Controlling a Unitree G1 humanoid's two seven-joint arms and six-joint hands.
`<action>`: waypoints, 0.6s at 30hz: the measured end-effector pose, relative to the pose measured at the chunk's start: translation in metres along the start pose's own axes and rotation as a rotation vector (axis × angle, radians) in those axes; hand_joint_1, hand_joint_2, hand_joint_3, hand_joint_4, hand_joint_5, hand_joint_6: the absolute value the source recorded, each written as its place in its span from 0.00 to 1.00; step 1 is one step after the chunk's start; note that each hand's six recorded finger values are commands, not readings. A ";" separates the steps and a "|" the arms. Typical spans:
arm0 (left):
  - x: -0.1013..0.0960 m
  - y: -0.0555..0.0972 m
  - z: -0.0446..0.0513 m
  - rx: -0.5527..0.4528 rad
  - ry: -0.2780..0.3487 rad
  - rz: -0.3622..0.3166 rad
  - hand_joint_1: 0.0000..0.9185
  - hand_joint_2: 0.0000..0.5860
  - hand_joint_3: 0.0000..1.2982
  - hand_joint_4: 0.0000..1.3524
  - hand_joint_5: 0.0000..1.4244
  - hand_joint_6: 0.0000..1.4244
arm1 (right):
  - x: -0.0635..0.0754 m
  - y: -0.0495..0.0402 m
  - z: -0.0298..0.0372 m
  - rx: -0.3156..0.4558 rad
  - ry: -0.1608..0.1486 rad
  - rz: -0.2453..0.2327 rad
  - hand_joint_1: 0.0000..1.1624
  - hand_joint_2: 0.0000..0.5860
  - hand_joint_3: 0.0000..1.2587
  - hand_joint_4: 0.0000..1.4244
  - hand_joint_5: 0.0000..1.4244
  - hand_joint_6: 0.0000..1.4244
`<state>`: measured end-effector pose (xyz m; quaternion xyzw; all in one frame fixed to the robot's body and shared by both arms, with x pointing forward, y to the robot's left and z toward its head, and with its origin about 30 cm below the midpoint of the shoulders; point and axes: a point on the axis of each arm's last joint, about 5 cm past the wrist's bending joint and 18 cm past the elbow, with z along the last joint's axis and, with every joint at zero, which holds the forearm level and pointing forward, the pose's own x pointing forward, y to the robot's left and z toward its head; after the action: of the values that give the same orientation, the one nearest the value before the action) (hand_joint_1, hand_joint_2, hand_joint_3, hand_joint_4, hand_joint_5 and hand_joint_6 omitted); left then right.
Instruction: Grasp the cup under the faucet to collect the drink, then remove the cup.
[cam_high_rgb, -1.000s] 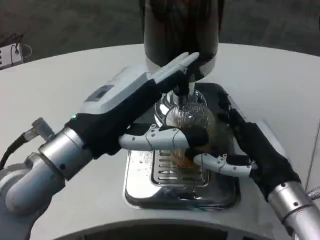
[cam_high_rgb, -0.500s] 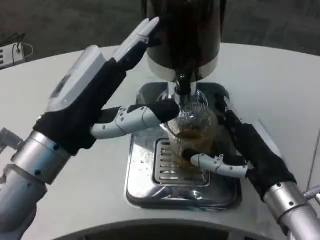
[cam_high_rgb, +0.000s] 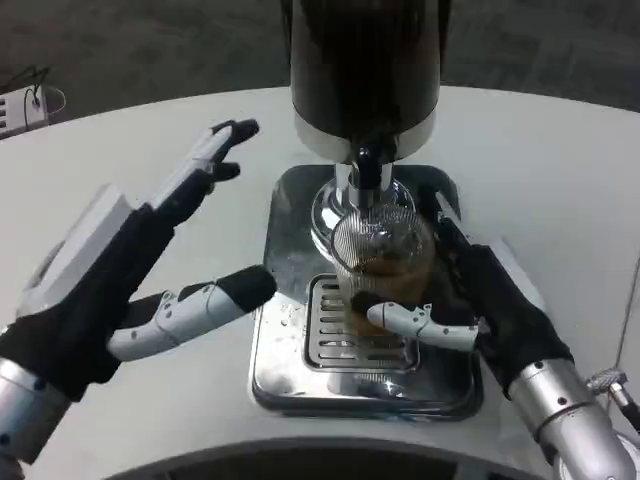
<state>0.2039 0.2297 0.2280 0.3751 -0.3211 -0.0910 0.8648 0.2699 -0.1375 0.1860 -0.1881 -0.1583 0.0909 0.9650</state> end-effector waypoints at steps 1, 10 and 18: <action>-0.004 0.000 -0.0014 0.002 0.016 -0.002 0.00 0.10 0.06 0.00 0.09 0.10 | 0.000 0.0011 -0.0007 0.002 0.004 0.002 0.75 0.34 0.00 0.00 0.06 0.06; -0.028 -0.005 -0.0117 0.021 0.143 -0.051 0.00 0.11 0.05 0.00 0.07 0.10 | 0.005 0.0080 -0.0015 0.012 0.006 -0.013 0.75 0.34 0.00 0.01 0.06 0.06; -0.046 -0.014 -0.0024 0.085 0.188 -0.112 0.00 0.13 0.01 0.00 0.04 0.07 | 0.009 0.0114 -0.0021 0.019 0.006 -0.036 0.74 0.34 0.00 0.01 0.06 0.06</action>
<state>0.1711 0.2397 0.1949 0.4359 -0.2206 -0.0900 0.8679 0.2773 -0.1259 0.1820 -0.1765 -0.1580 0.0744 0.9687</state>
